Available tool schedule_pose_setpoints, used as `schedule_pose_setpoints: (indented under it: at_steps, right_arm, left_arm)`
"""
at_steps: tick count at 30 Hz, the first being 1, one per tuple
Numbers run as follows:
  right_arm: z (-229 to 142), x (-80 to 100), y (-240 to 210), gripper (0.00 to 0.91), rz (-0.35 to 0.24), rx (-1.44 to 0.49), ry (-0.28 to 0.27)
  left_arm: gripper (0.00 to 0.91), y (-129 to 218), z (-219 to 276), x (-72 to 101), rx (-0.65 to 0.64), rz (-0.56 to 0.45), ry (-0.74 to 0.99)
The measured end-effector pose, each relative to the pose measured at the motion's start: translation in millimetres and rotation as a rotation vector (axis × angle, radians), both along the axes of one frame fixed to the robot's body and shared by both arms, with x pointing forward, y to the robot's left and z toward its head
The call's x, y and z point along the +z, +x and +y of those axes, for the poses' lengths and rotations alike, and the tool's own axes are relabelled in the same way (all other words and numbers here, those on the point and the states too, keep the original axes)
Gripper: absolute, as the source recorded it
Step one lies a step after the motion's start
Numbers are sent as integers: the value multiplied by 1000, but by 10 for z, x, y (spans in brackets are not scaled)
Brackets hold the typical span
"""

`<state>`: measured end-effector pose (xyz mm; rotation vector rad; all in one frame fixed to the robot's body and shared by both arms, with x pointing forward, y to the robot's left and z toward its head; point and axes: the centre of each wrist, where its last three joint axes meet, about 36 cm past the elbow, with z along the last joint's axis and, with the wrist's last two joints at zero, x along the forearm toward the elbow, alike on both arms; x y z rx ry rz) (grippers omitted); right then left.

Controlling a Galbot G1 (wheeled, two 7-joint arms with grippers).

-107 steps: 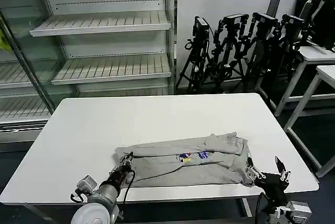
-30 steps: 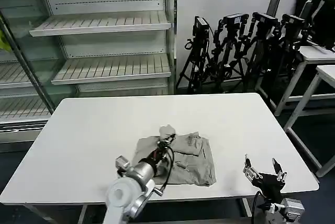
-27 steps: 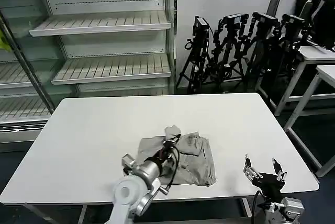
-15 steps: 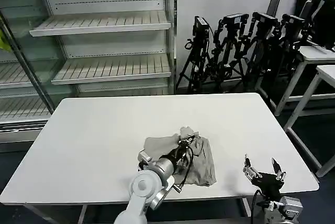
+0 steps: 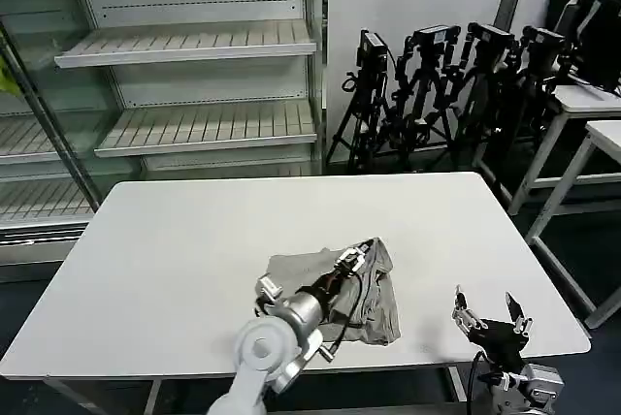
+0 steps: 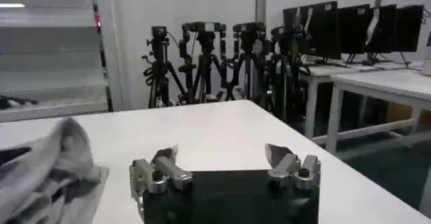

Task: Fold and organize the clothes.

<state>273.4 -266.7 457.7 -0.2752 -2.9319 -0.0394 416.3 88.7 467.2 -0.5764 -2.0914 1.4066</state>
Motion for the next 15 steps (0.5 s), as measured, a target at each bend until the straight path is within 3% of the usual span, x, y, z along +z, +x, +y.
schedule_pose_setpoints:
  at_steps: [7, 15]
  right_arm:
    - [24, -21, 6, 907, 4, 15, 5]
    - [38, -51, -9, 907, 12, 31, 3]
  left_arm:
    - [907, -187, 573, 88, 41, -68, 145]
    - [907, -415, 1277, 81, 77, -67, 350]
